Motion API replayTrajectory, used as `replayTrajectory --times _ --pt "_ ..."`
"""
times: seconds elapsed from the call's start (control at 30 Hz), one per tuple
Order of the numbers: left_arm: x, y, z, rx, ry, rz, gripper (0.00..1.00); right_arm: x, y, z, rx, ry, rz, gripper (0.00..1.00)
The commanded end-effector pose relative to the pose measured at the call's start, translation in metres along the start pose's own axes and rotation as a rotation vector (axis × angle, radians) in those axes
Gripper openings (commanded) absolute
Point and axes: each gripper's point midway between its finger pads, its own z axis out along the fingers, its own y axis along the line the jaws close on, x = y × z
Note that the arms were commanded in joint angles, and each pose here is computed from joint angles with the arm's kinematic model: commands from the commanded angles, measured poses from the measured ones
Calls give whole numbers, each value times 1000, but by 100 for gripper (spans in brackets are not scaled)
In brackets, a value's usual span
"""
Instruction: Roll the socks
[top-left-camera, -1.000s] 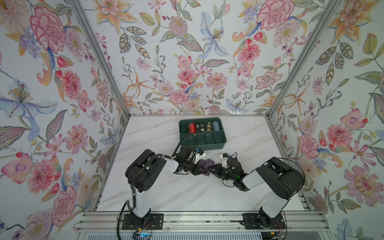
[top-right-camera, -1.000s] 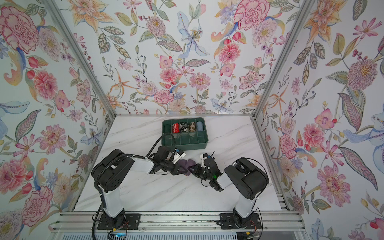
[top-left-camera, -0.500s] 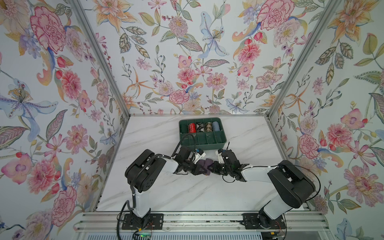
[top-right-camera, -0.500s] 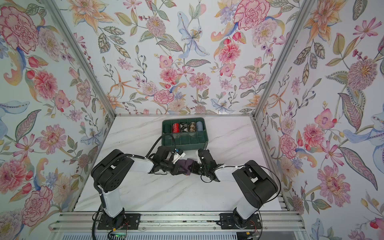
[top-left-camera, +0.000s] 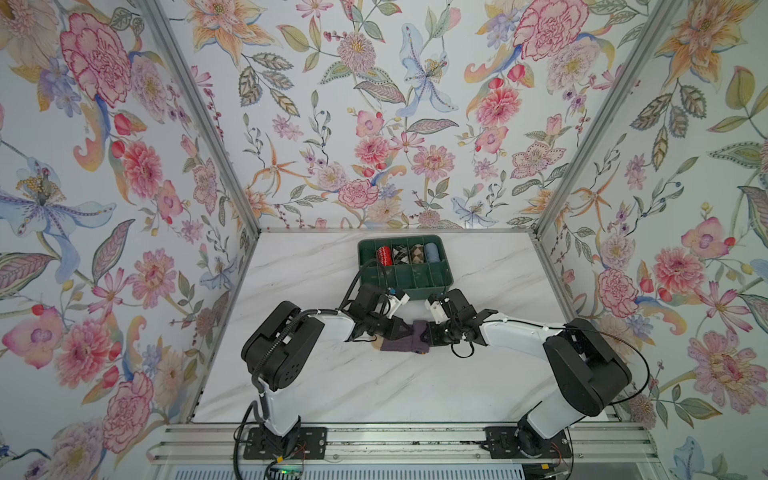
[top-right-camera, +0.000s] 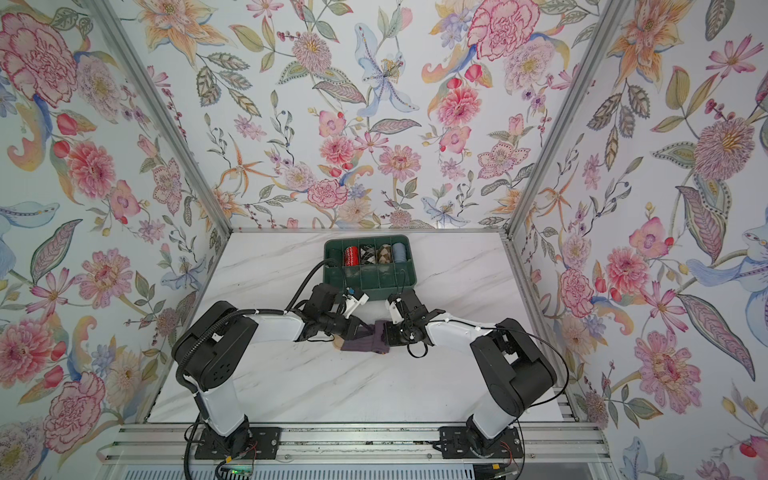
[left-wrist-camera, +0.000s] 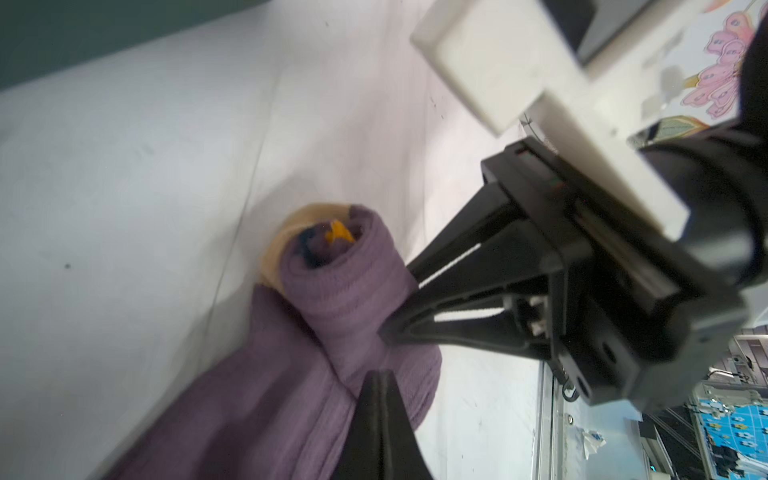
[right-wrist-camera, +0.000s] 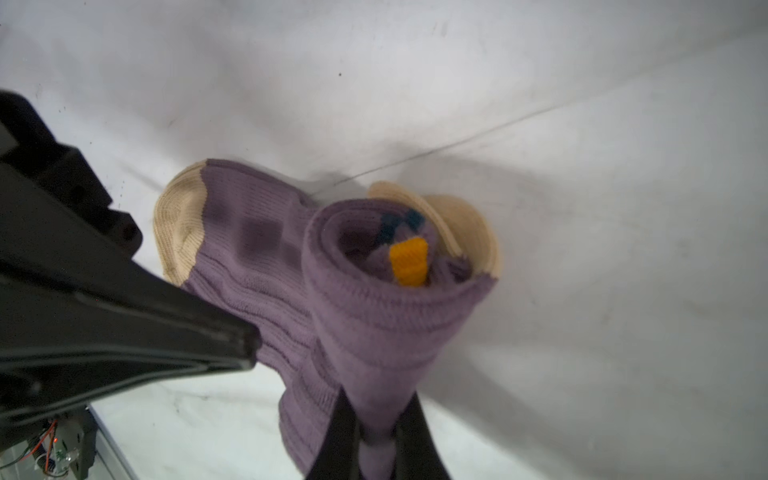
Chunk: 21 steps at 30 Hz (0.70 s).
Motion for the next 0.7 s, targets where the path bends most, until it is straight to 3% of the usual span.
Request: replayTrajectory --times 0.0,0.67 --pt "-28 -8 -5 10 -71 22 5 32 -10 -2 23 135 -33 0" --pt "-1 -17 31 45 43 31 1 19 -15 -6 13 136 -57 0"
